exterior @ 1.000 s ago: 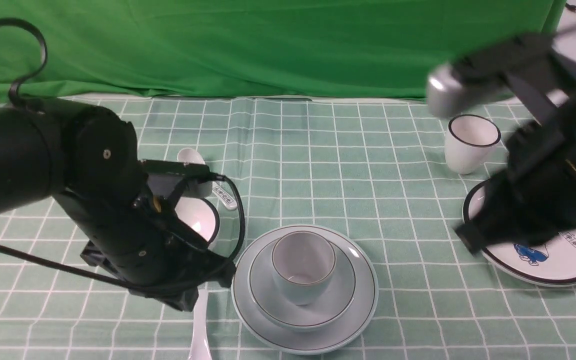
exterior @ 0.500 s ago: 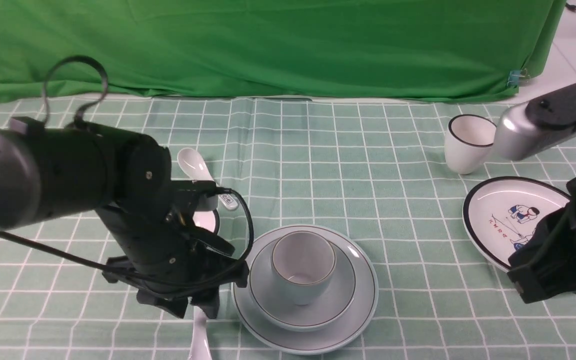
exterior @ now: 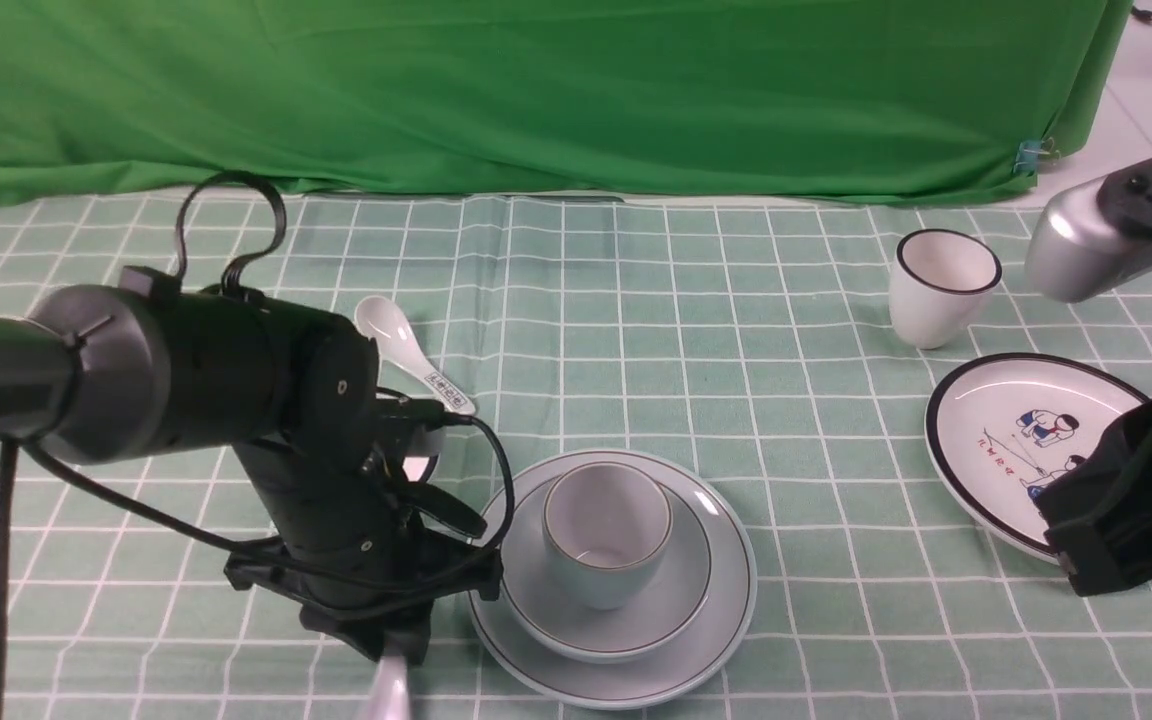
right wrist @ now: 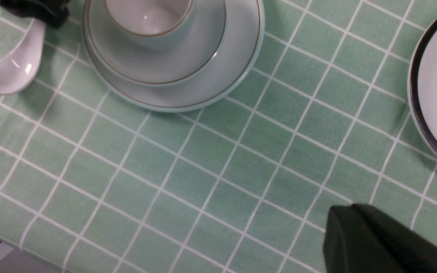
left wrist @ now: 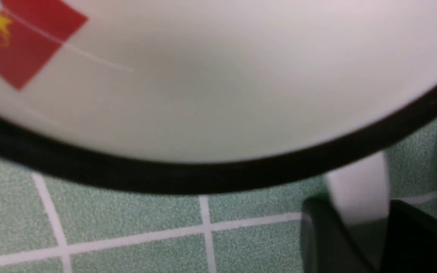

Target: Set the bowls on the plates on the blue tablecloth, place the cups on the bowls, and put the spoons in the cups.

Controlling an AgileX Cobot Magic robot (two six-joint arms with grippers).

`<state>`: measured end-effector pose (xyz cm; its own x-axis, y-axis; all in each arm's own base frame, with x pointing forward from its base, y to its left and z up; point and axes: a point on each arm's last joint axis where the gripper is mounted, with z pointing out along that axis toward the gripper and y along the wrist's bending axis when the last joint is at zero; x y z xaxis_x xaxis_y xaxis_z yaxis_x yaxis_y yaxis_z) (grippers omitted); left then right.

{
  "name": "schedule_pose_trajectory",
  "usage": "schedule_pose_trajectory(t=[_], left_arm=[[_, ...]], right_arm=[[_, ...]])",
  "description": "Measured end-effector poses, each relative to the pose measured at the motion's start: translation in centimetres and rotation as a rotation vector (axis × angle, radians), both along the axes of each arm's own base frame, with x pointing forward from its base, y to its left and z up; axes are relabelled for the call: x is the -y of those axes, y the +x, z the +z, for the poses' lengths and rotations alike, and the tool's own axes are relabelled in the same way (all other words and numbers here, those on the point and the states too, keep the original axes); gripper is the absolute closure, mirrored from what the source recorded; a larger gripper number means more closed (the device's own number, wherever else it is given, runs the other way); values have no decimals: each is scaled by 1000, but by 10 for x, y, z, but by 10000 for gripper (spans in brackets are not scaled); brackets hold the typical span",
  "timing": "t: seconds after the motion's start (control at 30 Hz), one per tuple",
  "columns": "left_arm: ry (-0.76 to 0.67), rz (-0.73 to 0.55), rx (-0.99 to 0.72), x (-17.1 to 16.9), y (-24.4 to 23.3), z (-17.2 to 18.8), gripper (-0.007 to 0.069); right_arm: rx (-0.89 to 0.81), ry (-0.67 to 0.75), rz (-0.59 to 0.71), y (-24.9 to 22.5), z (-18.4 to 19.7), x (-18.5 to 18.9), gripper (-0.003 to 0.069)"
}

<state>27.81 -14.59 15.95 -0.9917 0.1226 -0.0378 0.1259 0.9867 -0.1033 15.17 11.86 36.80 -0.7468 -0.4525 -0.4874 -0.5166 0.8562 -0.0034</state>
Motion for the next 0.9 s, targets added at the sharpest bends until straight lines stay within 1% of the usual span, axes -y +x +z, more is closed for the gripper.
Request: schedule_pose_trajectory(t=[0.13, 0.23, 0.27, 0.33, 0.37, 0.4, 0.47, 0.5, 0.57, 0.63, 0.7, 0.73, 0.8, 0.9], left_arm=[[24, -37, 11, -4, -4, 11, 513], [-13, -53, 121, -9, -13, 50, 513], [-18, -54, 132, -8, -14, 53, 513], [-120, -73, 346, -5, -24, 97, 513], [-149, -83, 401, -2, -27, 107, 513], [-219, -98, 532, 3, -32, 128, 513], [-337, -132, 722, 15, -42, 152, 513], [-347, -134, 738, 16, -43, 154, 513], [-439, -156, 880, 24, -49, 159, 513], [-499, -168, 961, 28, -51, 153, 513], [-533, -164, 1067, 29, -51, 138, 513], [-535, -165, 1076, 29, -51, 136, 513], [-556, -194, 1231, 27, -50, 113, 513], [-581, -219, 1361, 28, -49, 98, 513]], right_arm=[[0, 0, 0, 0, 0, 0, 639], [-1, -1, 0, 0, 0, 0, 639], [-1, -1, 0, 0, 0, 0, 639], [-1, -1, 0, 0, 0, 0, 639], [0, 0, 0, 0, 0, 0, 639], [0, 0, 0, 0, 0, 0, 639], [1, -1, 3, 0, 0, 0, 639], [1, -1, 3, 0, 0, 0, 639], [2, -1, 4, 0, 0, 0, 639], [2, -1, 4, 0, 0, 0, 639], [2, -1, 4, 0, 0, 0, 639], [2, -1, 4, 0, 0, 0, 639], [4, 0, 4, 0, 0, 0, 639], [11, 6, 5, 0, 1, 0, 639]])
